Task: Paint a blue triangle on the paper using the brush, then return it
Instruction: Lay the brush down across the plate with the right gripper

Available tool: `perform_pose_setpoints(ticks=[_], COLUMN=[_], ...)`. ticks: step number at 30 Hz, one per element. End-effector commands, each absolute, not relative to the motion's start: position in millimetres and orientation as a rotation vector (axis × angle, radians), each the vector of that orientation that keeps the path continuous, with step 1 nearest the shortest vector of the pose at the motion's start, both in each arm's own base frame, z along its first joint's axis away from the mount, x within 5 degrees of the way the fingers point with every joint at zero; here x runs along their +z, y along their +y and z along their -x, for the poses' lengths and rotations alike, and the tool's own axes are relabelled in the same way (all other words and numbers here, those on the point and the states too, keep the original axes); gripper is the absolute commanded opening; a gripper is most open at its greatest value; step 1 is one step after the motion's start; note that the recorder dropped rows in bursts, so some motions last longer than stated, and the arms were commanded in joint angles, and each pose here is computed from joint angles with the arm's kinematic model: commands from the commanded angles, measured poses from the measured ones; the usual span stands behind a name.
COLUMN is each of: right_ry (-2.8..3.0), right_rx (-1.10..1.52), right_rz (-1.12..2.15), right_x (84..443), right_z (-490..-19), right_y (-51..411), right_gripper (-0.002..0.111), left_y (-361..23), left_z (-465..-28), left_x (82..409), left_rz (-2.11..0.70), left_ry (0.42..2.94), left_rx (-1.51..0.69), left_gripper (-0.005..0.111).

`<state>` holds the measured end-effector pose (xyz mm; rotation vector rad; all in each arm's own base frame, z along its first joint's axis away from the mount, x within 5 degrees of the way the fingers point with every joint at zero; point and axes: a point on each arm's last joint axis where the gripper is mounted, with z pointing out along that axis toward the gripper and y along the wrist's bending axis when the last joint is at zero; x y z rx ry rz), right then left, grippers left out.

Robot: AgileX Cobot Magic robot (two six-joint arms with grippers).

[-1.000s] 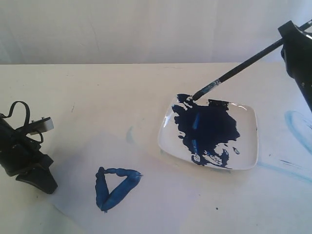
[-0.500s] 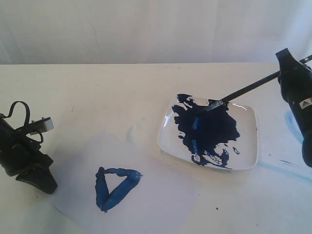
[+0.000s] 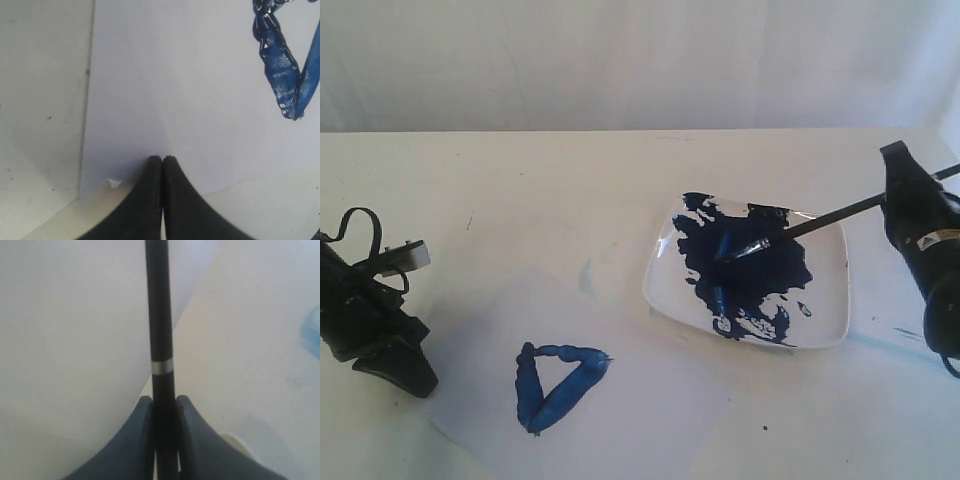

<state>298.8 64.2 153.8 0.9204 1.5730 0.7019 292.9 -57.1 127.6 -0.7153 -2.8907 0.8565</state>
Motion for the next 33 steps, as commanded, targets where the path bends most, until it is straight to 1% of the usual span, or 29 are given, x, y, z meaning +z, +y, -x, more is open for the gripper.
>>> perform_pose_setpoints(ticks=[1, 6, 11, 13, 17, 19, 33], right_ry=[1.574, 1.596, 1.604, 1.618, 1.677, 1.686, 1.758], right_rx=[0.677, 0.678, 0.673, 0.67, 0.647, 0.638, 0.611], right_rz=[-0.957, -0.98, -0.976, -0.982, -0.996, -0.991, -1.019], right_x=[145.4, 135.9, 134.4, 133.1, 127.6, 126.8, 118.5], right_z=[-299.1, -299.7, -299.7, -299.3, -297.9, -297.8, -295.6], right_y=[60.7, 61.3, 61.6, 61.8, 62.5, 62.5, 63.3], right_gripper=[0.0, 0.0, 0.0, 0.003, 0.013, 0.015, 0.015], left_y=[-56.3, -56.4, -56.4, -56.4, -56.4, -56.4, -56.6], left_z=[-292.6, -292.3, -292.3, -292.3, -292.3, -292.3, -292.2], left_x=[127.5, 127.6, 127.6, 127.6, 127.6, 127.6, 127.7], left_rz=[0.708, 0.709, 0.709, 0.709, 0.709, 0.709, 0.707], left_ry=[-2.884, -2.879, -2.879, -2.879, -2.879, -2.879, -2.877], left_rx=[0.864, 0.867, 0.867, 0.867, 0.867, 0.867, 0.871], left_gripper=[0.0, 0.0, 0.0, 0.0, 0.0, 0.0, 0.0])
